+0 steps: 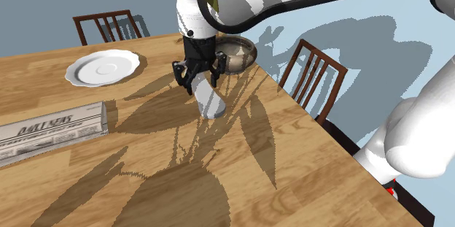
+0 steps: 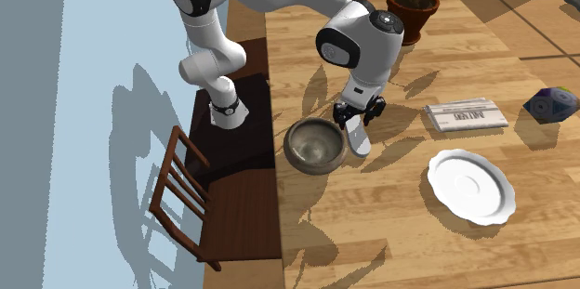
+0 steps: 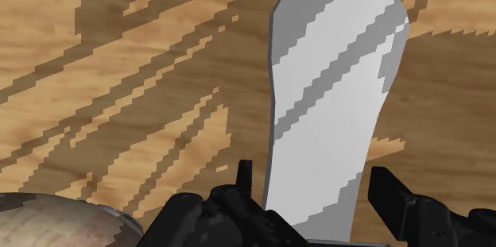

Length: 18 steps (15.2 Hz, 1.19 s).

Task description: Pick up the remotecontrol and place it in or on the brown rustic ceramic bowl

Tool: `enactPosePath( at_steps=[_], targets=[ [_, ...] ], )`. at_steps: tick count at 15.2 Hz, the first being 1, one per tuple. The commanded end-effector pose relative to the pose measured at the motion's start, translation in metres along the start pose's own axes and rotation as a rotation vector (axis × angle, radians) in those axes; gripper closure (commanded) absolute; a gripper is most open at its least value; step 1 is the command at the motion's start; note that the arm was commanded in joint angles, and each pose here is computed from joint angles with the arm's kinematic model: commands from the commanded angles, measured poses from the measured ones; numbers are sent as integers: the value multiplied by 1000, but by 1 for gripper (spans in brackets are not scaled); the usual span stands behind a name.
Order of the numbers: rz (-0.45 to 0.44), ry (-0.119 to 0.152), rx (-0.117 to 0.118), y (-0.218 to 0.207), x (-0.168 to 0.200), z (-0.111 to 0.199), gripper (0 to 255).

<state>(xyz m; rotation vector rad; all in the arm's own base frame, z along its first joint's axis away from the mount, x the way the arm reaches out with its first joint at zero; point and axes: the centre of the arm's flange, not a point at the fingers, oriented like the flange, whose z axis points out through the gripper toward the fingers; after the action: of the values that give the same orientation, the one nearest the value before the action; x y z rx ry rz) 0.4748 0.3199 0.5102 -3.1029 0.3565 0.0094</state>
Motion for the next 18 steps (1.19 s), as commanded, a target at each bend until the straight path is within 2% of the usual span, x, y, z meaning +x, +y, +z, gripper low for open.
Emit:
enactPosePath(
  at_steps=[1,6,18],
  targets=[
    [0,0,0,0,0,0,255],
    [0,0,0,0,0,0,255],
    [0,0,0,-1,0,-63,255]
  ],
)
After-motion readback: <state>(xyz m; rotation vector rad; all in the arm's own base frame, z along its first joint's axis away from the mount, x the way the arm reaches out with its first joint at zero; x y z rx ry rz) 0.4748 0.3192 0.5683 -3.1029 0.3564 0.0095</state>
